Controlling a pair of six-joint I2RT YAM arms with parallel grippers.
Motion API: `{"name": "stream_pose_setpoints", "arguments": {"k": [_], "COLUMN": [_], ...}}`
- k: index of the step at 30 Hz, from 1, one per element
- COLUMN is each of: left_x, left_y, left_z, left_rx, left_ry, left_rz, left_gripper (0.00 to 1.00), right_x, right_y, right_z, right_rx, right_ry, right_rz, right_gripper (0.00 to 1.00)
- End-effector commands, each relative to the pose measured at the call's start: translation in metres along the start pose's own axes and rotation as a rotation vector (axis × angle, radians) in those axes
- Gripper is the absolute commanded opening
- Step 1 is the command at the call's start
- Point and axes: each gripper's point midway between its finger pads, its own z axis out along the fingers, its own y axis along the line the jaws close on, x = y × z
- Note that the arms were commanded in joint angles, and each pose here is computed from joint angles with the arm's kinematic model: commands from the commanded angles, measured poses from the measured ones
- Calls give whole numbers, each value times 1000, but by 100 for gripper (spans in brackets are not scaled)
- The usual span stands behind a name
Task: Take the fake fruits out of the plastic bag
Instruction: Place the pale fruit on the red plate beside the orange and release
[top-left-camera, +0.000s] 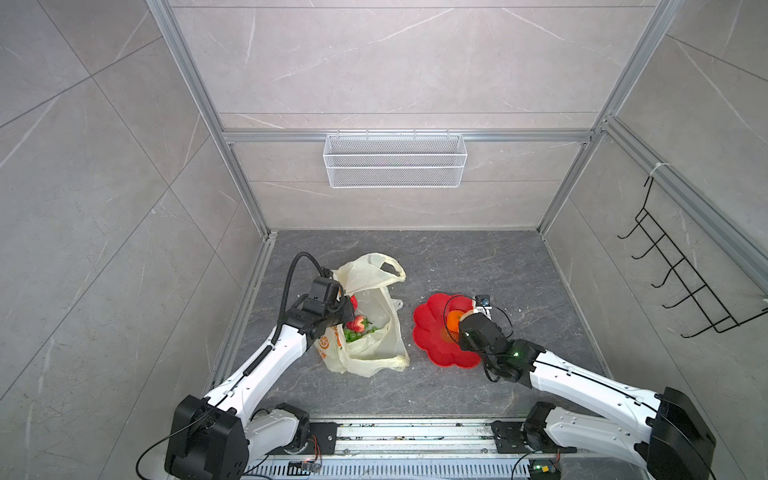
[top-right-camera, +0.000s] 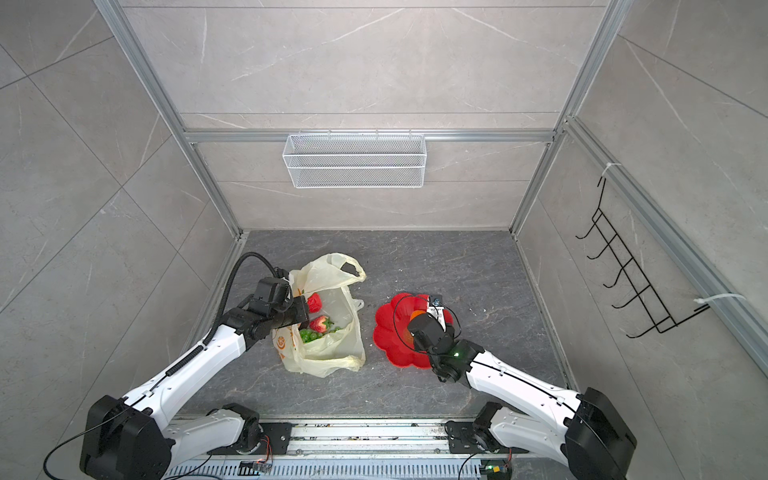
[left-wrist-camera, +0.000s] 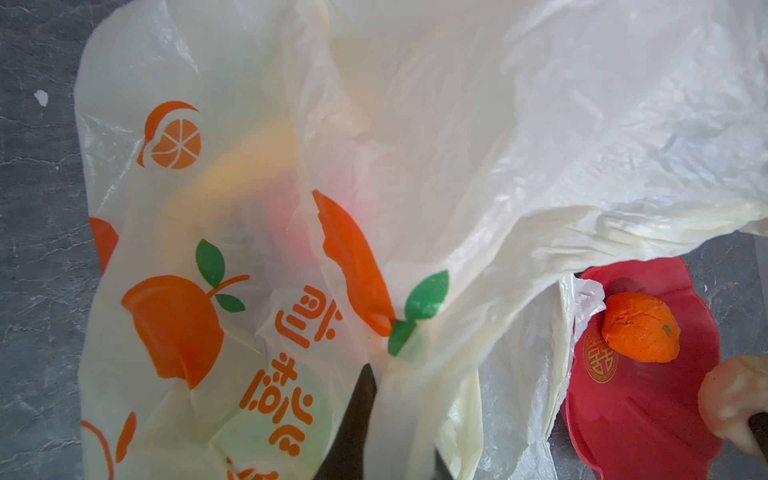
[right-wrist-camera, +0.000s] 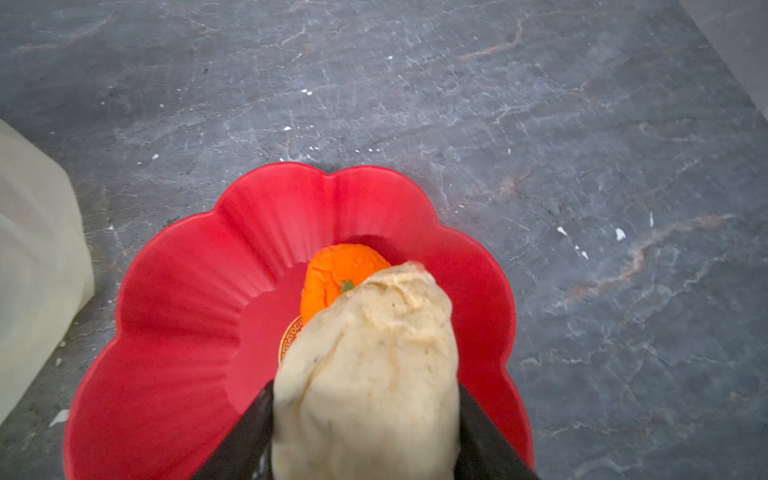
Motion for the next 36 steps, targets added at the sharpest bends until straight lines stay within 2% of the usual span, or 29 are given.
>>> {"name": "stream_pose_setpoints", "arguments": {"k": [1,24,32,36], "left_x": [-13,-13,-11,-8], "left_y": [-15,-25,-30,-41], "left_z": [-6,-6,-7,-8], "left_rx": [57,84,98,116], "left_ry": [-38,-28,-18,-11], "left_rz": [16,39,63,111], "left_gripper": [11,10,9,8], "right_x": [17,36,33,24], "right_y": [-12,3,-3,-6], "right_z": [9,43,27,16], "right_rx": [57,61,50,45], "right_ry": [0,-79,-75,-81], "right_rz": [67,67,76,71], "right_gripper": [46,51,83,91]}}
